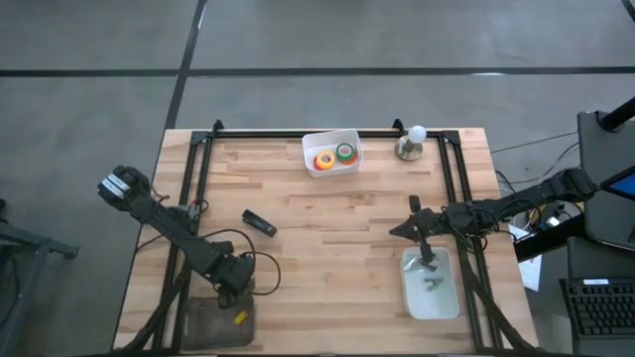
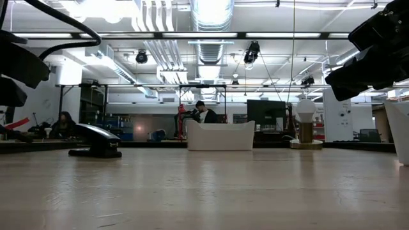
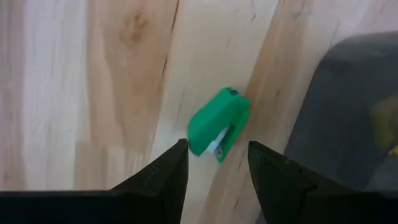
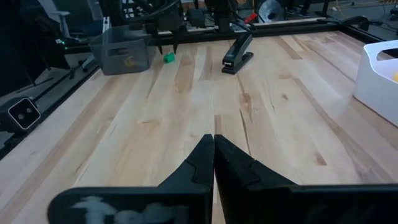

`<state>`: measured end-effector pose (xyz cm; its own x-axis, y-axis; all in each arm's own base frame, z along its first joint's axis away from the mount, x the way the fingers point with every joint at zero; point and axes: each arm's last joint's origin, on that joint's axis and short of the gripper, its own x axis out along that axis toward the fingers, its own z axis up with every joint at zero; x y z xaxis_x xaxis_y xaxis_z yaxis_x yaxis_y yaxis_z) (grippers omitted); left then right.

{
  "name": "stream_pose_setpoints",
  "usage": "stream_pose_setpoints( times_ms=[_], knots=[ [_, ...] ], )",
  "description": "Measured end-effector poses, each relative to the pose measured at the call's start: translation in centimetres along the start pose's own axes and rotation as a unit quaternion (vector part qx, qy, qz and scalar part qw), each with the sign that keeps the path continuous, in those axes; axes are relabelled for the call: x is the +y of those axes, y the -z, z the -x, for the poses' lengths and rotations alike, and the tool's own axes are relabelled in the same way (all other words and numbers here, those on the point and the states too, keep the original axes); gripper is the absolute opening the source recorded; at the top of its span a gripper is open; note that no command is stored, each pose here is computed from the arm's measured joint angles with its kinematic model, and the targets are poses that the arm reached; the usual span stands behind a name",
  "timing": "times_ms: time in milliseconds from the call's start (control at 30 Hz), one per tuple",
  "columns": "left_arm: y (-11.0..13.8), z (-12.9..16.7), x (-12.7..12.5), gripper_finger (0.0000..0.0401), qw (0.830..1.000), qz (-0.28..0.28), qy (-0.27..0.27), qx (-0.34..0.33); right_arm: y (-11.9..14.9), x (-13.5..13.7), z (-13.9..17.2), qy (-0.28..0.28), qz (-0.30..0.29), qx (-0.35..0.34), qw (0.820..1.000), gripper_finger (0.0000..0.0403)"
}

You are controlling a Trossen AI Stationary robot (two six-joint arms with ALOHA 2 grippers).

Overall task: Pick and place Stapler, Stapler remover, tape
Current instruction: Put the green small stapler into the transparent bin

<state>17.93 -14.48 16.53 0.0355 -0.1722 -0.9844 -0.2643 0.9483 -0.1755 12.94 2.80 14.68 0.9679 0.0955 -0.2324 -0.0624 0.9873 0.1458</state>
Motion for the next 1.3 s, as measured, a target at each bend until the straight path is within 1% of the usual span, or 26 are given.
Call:
stream_pose_setpoints(
  times_ms=[167,367,567,700,800,867,1300],
  knots=[
    [0.0,-0.6,0.4,0.0168,1.0,0.001,-0.003,-0.012,0.0,0.0,0.0,0.0,0.001,0.001,1.0,0.0008],
    [0.3,-1.3,1.0,0.0167,1.0,0.003,-0.013,-0.007,0.0,0.0,0.0,0.0,0.002,0.001,1.0,0.0008],
    [0.2,-1.3,0.9,0.0167,1.0,0.0,-0.017,-0.02,0.0,0.0,0.0,0.004,0.001,0.0,1.0,0.0008],
    [-0.1,-1.0,0.8,0.0167,0.998,-0.02,-0.029,-0.052,0.0,0.0,0.0,0.008,0.001,-0.001,1.0,0.0008],
    [-0.4,-0.7,0.6,0.0168,0.994,-0.069,-0.039,-0.07,0.0,-0.1,0.0,0.009,0.001,-0.001,1.0,0.0008],
    [-0.5,-0.6,0.4,0.0169,0.993,-0.079,-0.039,-0.075,0.0,0.0,0.0,0.008,0.001,-0.001,1.0,0.0008],
    [-0.1,-1.3,1.1,0.017,0.996,-0.046,-0.045,-0.066,0.1,-0.1,0.0,0.009,0.001,0.003,1.0,0.0008]
  ],
)
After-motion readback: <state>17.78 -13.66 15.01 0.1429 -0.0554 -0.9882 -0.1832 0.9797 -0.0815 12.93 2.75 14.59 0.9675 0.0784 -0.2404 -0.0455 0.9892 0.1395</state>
